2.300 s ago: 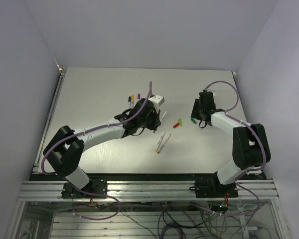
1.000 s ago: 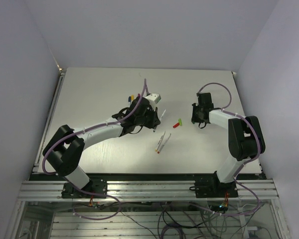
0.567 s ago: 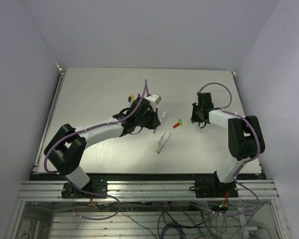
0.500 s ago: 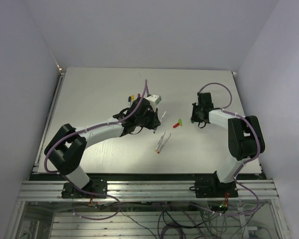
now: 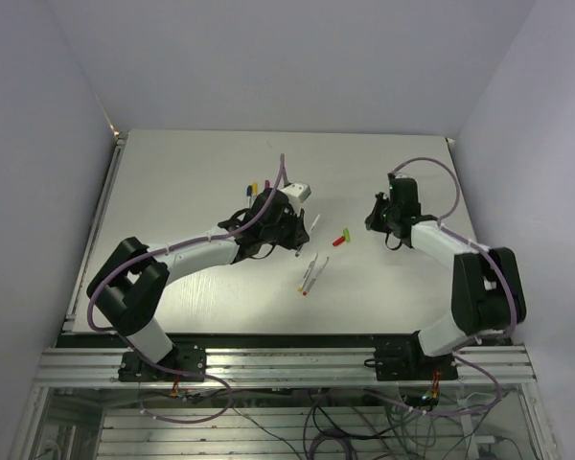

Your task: Insert the pens into the pen caps

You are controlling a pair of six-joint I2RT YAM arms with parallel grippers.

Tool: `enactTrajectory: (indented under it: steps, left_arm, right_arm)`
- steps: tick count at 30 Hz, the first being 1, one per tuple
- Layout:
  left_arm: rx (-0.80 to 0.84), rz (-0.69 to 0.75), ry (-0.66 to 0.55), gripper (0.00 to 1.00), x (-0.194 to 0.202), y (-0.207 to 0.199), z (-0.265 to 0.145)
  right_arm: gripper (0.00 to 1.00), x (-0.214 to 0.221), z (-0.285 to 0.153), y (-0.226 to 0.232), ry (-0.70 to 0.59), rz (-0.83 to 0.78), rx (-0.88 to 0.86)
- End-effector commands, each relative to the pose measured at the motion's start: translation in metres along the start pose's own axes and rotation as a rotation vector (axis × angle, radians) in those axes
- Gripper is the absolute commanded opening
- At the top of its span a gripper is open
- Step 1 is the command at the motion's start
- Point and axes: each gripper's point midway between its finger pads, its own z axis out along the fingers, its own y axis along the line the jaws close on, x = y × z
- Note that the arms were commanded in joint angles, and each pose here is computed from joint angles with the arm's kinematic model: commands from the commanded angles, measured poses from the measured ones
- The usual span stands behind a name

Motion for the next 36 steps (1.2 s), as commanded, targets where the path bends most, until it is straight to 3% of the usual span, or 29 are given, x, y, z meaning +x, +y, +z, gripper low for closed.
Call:
enactTrajectory:
  steps: [1,11,19,26,36]
  left_arm:
    - [0.06,0.043,-0.078,0.07,-0.018,-0.014,-0.006]
    - [0.156,0.147,-0.186,0.07,-0.033,-0.069,-0.017]
    - [0.238,0.177,-0.241,0.07,-0.034,-0.107,-0.025]
    - [0.282,0.152,-0.265,0.07,-0.036,-0.12,-0.025]
    - [0.311,0.143,-0.281,0.07,-0.042,-0.129,-0.025]
  right_arm:
    - [0.0,-0.049,-0.037,0.026,-0.215,0.071,-0.128]
    - [0.0,-0.086,-0.123,0.056,-0.55,0.145,-0.351]
    - [0.0,-0.087,-0.187,0.069,-0.786,0.196,-0.498]
    - [0.0,-0.081,-0.214,0.08,-0.873,0.232,-0.607]
    - [0.0,-0.07,-0.215,0.1,-0.879,0.217,-0.673]
